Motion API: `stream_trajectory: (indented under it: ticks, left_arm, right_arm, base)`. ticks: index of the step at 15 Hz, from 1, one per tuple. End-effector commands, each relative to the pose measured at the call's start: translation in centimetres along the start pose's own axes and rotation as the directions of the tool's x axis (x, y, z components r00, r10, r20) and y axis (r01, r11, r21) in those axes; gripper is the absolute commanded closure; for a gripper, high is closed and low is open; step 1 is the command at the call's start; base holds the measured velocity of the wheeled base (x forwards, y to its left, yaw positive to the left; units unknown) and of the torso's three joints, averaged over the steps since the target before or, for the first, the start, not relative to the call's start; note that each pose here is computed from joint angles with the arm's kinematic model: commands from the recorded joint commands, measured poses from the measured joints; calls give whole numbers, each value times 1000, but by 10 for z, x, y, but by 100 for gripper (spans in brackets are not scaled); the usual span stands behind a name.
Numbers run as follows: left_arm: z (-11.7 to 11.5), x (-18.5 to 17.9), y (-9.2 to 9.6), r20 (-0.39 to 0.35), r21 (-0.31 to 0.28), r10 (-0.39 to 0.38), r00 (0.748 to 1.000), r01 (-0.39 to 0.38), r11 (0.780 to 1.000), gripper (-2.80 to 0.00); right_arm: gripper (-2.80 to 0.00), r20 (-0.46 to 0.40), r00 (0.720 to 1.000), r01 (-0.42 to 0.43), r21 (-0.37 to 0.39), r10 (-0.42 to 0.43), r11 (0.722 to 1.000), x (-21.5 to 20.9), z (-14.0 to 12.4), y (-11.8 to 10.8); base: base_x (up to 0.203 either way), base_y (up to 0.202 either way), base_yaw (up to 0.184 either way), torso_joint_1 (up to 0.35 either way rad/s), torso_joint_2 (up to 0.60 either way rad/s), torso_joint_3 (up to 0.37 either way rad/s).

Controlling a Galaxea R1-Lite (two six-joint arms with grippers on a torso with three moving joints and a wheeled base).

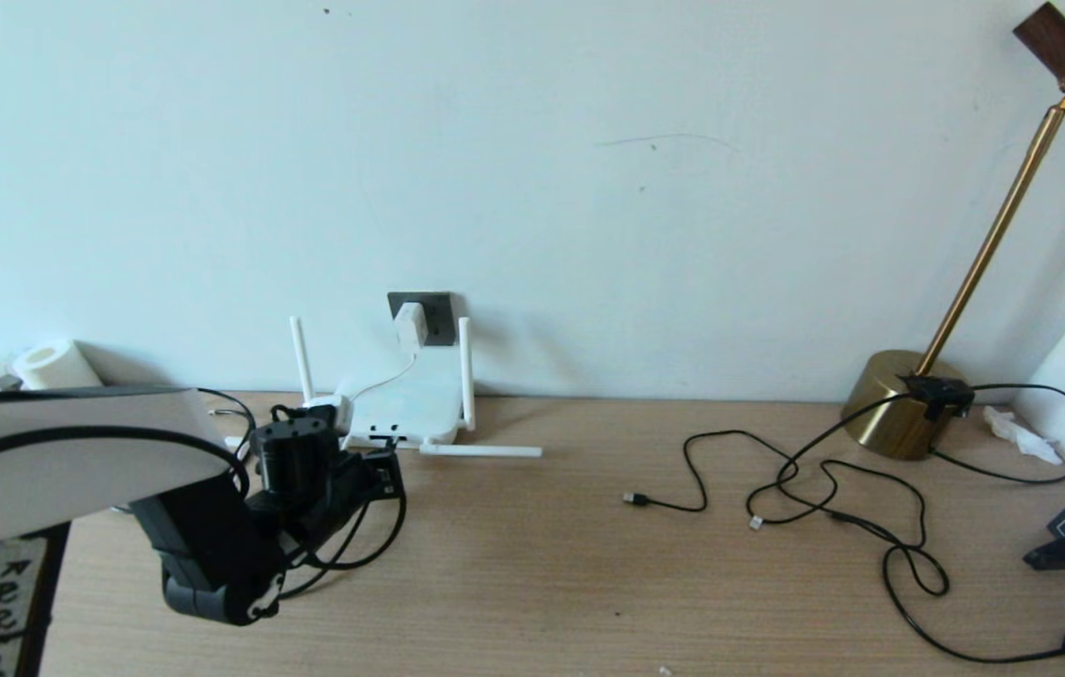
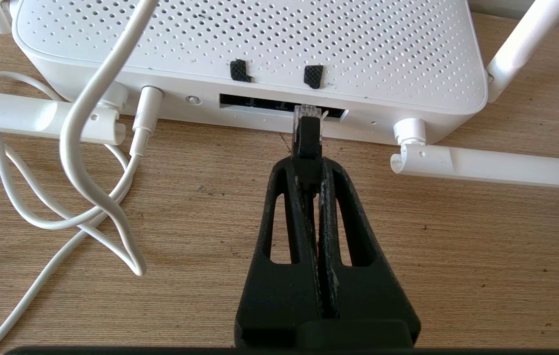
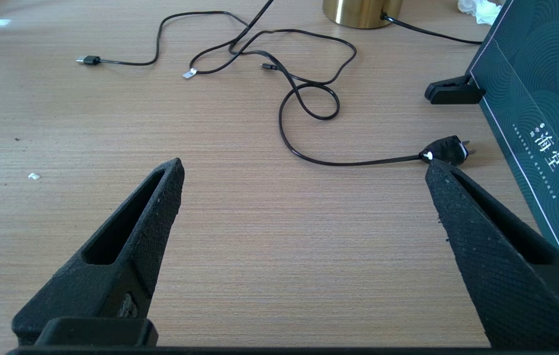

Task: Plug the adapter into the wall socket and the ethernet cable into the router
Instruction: Align cable and router interface

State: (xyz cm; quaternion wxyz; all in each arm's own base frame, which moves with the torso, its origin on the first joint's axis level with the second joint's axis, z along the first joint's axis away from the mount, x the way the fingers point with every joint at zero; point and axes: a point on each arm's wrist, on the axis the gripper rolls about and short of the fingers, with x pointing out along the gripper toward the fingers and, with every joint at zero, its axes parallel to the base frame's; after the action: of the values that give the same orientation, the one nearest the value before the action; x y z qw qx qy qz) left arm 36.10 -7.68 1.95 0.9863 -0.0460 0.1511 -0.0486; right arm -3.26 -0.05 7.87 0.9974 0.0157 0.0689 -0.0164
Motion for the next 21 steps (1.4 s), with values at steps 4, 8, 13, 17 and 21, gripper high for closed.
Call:
stream_trajectory:
  ticks: [4, 8, 13, 17, 21]
  left_arm:
    - [2, 0, 0, 13, -2, 0, 1000, 0, 1000, 0]
    - [3, 0, 0, 17, -3, 1, 1000, -1, 1000, 0]
    - [3, 1, 0, 19, -3, 0, 1000, 0, 1000, 0]
    - [2, 2, 0, 14, -3, 1, 1000, -1, 1000, 0]
    - [3, 4, 1, 19, -3, 5, 1000, -5, 1000, 0]
  right_arm:
    - [-280, -4, 1000, 1, 0, -1, 1000, 0, 0, 0]
    - [-280, -4, 1000, 0, -1, 0, 1000, 0, 0, 0]
    - [-280, -3, 1000, 0, 0, 0, 1000, 0, 0, 0]
    - [-280, -3, 1000, 0, 0, 0, 1000, 0, 0, 0]
    - [-280, -2, 1000, 0, -1, 0, 1000, 0, 0, 0]
  base:
    - [0, 0, 0, 0, 0, 0]
    - [0, 0, 0, 0, 0, 0]
    - [0, 0, 0, 0, 0, 0]
    - [0, 0, 0, 0, 0, 0]
    - [0, 0, 0, 0, 0, 0]
